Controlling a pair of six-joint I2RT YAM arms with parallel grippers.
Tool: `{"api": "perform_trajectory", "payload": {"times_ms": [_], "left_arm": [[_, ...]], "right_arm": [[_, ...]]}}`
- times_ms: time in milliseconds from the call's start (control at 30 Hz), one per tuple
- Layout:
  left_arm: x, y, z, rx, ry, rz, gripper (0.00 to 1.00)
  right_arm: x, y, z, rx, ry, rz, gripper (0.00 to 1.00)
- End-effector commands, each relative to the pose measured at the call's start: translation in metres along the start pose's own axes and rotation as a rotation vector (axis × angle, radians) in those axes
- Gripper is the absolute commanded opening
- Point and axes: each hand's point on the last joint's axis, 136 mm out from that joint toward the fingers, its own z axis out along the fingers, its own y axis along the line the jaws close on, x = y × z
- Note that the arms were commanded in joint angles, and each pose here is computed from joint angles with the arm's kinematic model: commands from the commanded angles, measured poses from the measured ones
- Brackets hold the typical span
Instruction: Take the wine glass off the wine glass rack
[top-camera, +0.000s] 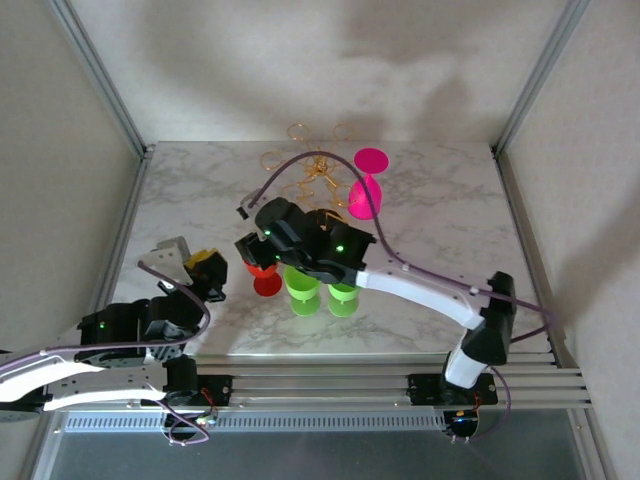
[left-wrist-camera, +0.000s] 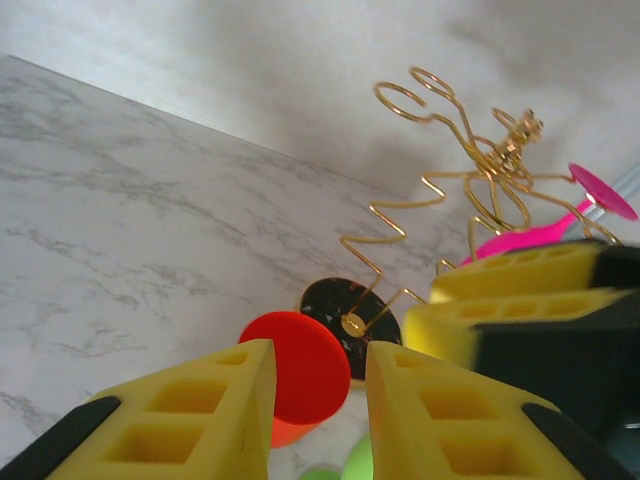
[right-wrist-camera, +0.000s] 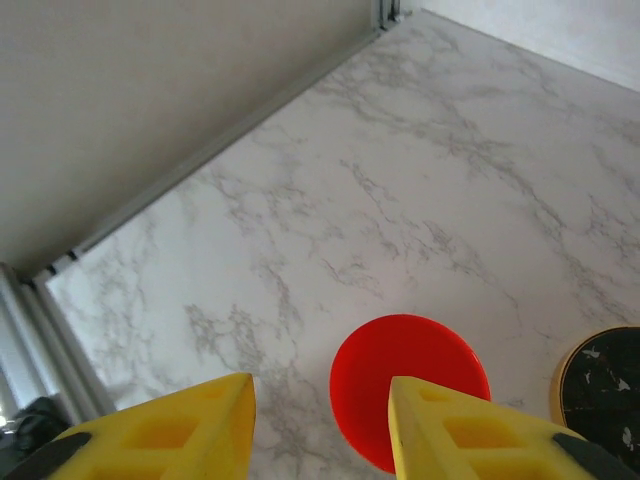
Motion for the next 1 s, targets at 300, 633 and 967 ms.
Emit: {"api": "perform_trajectory", "payload": {"times_ms": [300, 633, 967], "left_arm": [[0.024, -0.079, 0.003, 0.266, 0.144, 0.127, 0.29], [0.032, -0.129, 0.003, 0.408, 0.183, 0.105, 0.28], [0.036, -0.148, 0.014, 0.394, 0.162, 0.111, 0.32]], "right_arm": [[-0.01, -0.029, -0.131, 0.01, -0.081, 0.138, 0.46], [-0.004, -0.106, -0.18, 0.04, -0.126, 0.41, 0.54], [0.0, -0.176, -0.171, 0.016, -0.17, 0.663, 0.56]]}}
